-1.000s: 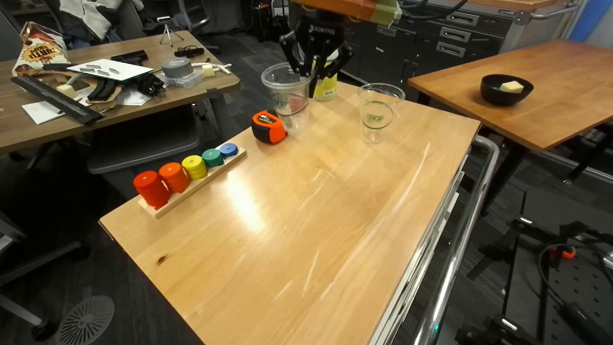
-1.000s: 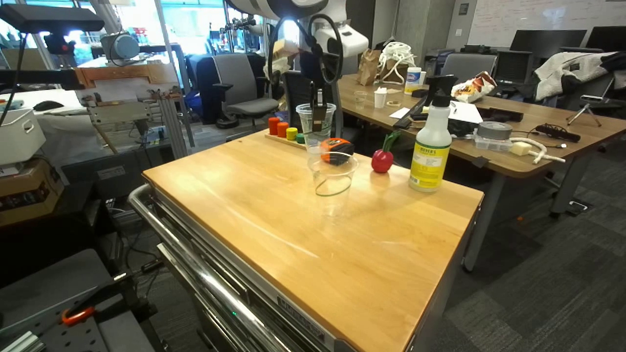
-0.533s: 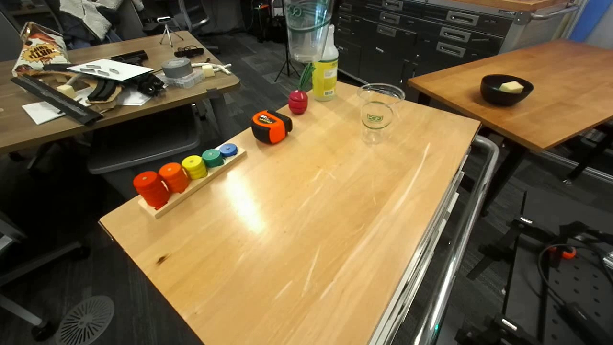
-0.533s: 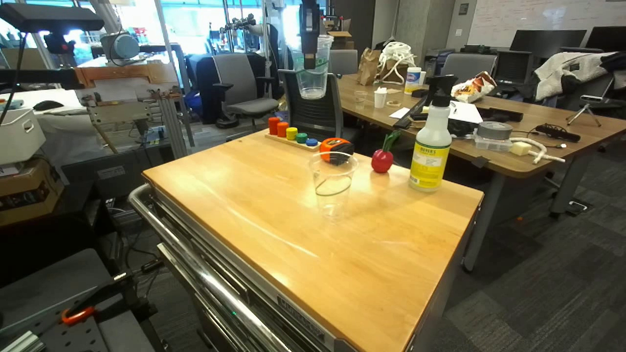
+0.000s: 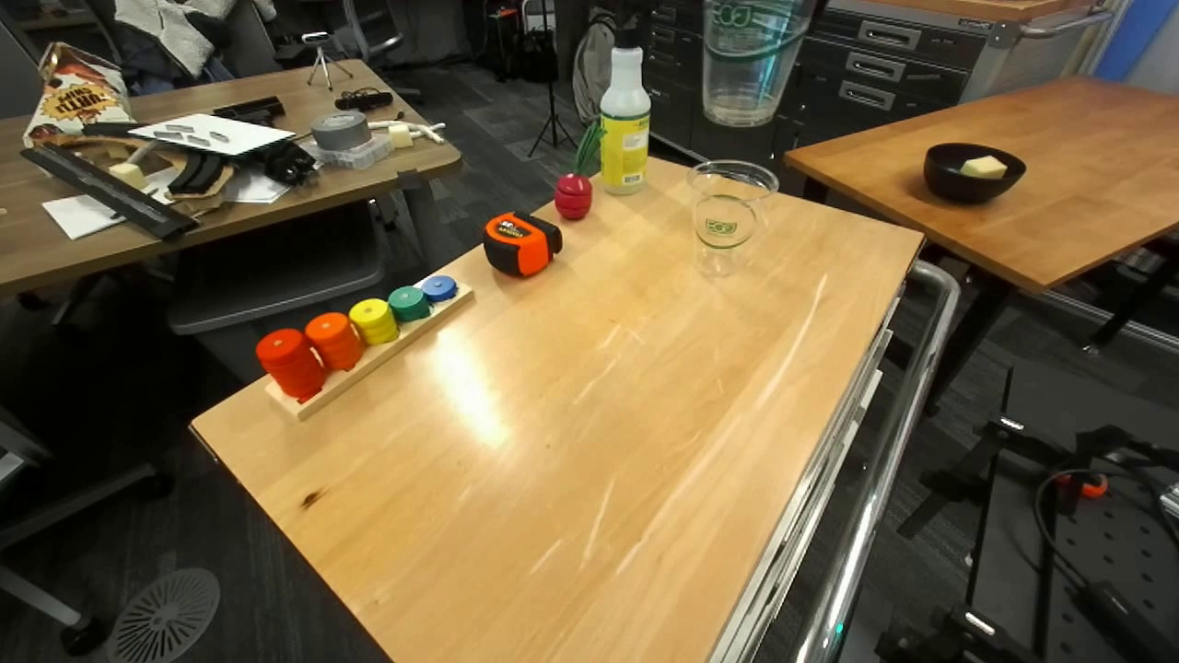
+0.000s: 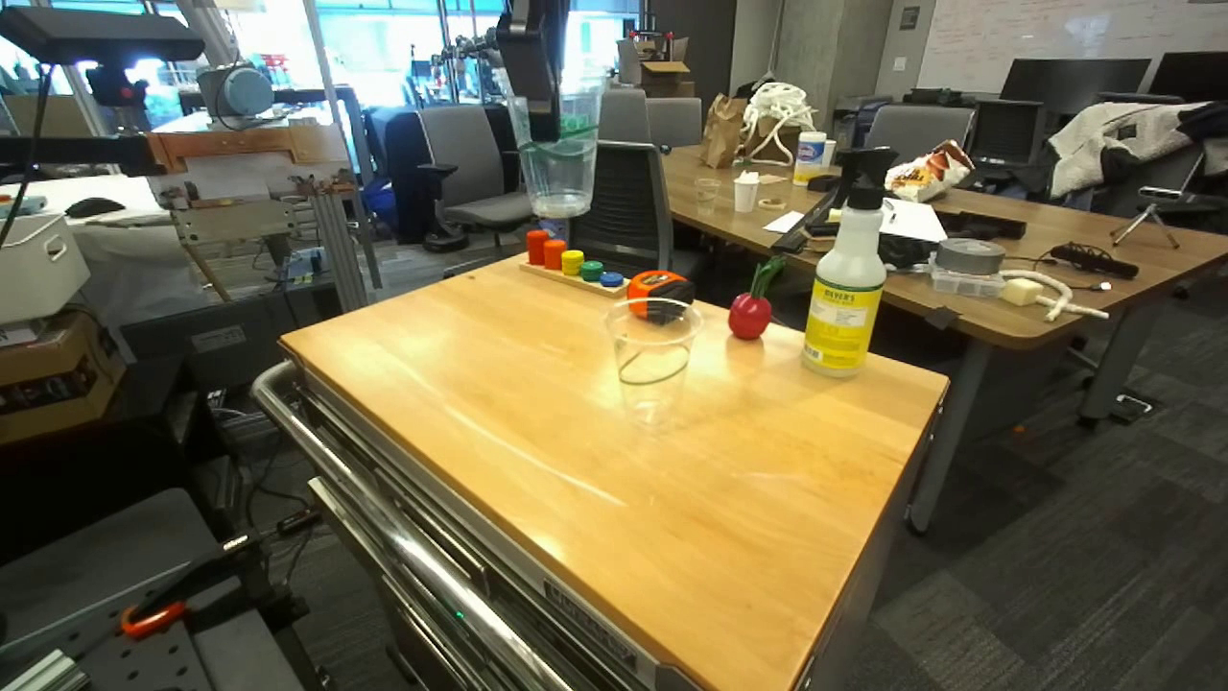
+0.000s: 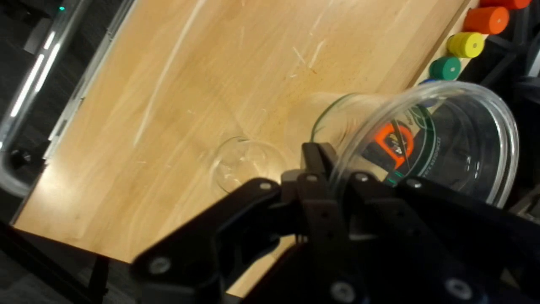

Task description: Stack the cups together

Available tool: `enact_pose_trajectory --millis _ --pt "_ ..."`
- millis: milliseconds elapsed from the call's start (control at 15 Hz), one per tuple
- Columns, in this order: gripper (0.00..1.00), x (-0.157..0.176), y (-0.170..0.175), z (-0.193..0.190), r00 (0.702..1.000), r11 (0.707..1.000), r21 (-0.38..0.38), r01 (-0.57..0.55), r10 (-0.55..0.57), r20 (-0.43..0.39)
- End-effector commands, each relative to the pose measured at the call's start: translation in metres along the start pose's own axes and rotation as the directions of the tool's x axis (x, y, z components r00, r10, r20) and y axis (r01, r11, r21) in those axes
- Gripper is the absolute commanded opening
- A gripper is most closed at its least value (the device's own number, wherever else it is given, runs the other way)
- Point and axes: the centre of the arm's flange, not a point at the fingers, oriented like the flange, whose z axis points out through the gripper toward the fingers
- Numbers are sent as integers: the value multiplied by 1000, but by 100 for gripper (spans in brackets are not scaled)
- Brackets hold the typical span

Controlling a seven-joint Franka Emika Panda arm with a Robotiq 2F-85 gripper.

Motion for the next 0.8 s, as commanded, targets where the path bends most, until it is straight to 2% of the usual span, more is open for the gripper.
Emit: enact_pose_trajectory --millis 0,200,467,733 --pt "2 -1 39 15 998 995 -73 -68 67 -19" --pt "2 12 47 36 998 994 -92 -56 53 -39" --pt "2 24 41 44 995 998 -23 -61 58 -80" --pt "2 38 34 46 988 998 6 -66 66 -142"
